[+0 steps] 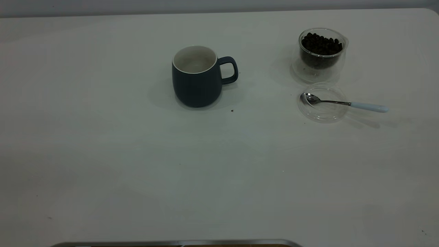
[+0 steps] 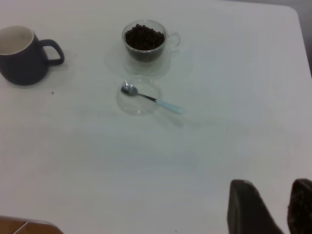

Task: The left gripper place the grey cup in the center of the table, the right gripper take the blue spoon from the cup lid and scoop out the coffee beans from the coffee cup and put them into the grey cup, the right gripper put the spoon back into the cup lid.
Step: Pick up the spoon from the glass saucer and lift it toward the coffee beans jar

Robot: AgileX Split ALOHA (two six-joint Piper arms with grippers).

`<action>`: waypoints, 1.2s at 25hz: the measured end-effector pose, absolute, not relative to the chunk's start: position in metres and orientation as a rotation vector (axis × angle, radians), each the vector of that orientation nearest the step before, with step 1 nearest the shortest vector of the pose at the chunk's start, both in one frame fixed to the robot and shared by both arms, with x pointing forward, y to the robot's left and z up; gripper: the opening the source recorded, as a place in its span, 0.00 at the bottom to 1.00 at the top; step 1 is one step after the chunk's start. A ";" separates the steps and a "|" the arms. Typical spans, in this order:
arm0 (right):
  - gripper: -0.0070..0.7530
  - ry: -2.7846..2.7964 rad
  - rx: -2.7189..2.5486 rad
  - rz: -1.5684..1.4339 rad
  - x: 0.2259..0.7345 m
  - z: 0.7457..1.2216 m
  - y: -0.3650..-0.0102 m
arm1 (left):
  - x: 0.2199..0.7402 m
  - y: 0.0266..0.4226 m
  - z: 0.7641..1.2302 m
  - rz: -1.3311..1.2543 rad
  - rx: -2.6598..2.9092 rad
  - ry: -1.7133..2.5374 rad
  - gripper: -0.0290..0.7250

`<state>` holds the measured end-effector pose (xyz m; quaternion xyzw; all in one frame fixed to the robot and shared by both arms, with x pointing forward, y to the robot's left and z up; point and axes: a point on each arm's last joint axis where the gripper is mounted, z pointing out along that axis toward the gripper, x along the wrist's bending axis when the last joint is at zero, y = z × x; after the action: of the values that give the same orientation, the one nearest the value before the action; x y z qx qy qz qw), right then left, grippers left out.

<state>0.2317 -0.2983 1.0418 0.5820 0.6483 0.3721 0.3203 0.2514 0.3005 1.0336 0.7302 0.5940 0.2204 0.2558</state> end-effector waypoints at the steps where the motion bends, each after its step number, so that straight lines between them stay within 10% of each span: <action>1: 0.33 1.704 1.529 0.978 0.232 1.042 -0.298 | 0.251 0.301 1.034 0.619 1.943 1.671 0.77; 30: 0.33 1.703 1.529 0.979 0.232 1.042 -0.298 | 0.222 0.303 1.032 0.834 1.690 1.710 0.77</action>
<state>0.2316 -0.2983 1.0418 0.5818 0.6481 0.3724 0.3206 0.2224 0.3028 1.0322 0.6347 0.6423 0.3132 0.2943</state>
